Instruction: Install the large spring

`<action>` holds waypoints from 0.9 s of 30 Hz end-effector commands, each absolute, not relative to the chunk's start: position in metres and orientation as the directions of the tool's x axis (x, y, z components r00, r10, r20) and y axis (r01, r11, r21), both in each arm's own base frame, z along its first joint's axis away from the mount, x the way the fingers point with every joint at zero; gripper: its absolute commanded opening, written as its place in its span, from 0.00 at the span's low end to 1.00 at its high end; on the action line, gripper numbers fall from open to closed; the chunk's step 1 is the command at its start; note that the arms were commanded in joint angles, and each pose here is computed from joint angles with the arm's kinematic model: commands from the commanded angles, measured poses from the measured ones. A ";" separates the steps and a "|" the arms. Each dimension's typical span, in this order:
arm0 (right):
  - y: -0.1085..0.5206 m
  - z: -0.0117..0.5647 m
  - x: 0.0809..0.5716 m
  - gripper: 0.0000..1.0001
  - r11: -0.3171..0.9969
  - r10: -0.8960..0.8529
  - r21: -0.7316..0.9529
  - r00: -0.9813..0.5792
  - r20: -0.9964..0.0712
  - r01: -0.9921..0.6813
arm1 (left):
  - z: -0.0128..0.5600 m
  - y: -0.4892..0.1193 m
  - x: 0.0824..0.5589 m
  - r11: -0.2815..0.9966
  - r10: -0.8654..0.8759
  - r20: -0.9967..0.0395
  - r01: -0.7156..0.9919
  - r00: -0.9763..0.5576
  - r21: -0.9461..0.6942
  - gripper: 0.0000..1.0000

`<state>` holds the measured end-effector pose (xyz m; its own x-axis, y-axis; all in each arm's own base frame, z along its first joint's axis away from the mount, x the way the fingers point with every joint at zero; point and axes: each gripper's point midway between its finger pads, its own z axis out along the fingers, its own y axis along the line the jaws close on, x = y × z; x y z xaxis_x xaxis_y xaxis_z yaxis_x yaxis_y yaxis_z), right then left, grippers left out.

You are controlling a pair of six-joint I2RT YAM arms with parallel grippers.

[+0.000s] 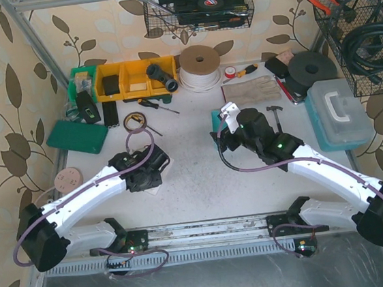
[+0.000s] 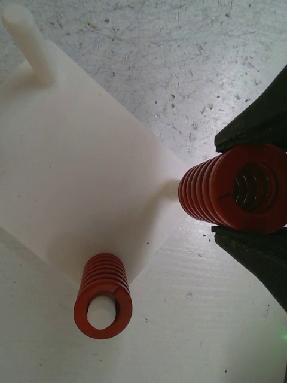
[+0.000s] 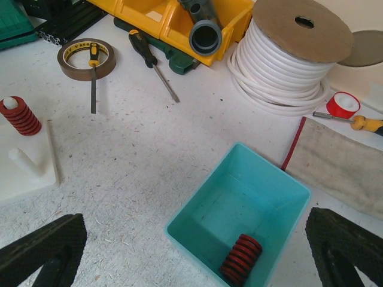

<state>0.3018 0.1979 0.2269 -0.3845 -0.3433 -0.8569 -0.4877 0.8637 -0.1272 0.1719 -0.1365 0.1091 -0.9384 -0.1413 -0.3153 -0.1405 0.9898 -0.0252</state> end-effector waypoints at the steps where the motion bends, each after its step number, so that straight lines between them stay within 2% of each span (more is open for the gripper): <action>1: 0.195 0.227 0.300 0.99 0.861 -0.355 -0.139 -0.383 -0.853 -0.488 | 0.103 -0.137 0.172 0.993 -0.110 -0.316 -0.116 -0.942 0.000 0.00; 4: 0.194 0.227 0.300 0.99 0.862 -0.358 -0.143 -0.383 -0.852 -0.487 | 0.098 -0.140 0.173 0.994 -0.103 -0.307 -0.108 -0.946 0.001 0.00; 6: 0.194 0.227 0.300 0.99 0.862 -0.359 -0.145 -0.384 -0.850 -0.486 | 0.096 -0.144 0.174 0.994 -0.104 -0.303 -0.106 -0.947 -0.011 0.05; 9: 0.194 0.226 0.301 0.99 0.861 -0.361 -0.144 -0.389 -0.848 -0.487 | 0.097 -0.144 0.175 0.995 -0.098 -0.304 -0.102 -0.948 -0.002 0.19; 13: 0.194 0.222 0.301 0.99 0.873 -0.343 -0.117 -0.423 -0.839 -0.474 | 0.102 -0.142 0.176 0.995 -0.089 -0.312 -0.097 -0.946 0.012 0.44; 18: 0.186 0.217 0.311 0.98 0.920 -0.278 -0.074 -0.508 -0.815 -0.384 | 0.120 -0.145 0.182 0.996 -0.080 -0.336 -0.086 -0.938 0.004 0.58; 21: 0.175 0.205 0.319 0.97 0.956 -0.214 -0.036 -0.607 -0.765 -0.291 | 0.139 -0.148 0.188 0.998 -0.060 -0.364 -0.064 -0.929 -0.003 0.70; 27: 0.159 0.173 0.334 0.99 0.992 -0.090 0.020 -0.794 -0.602 -0.128 | 0.191 -0.156 0.200 0.999 -0.003 -0.438 0.012 -0.899 -0.032 0.79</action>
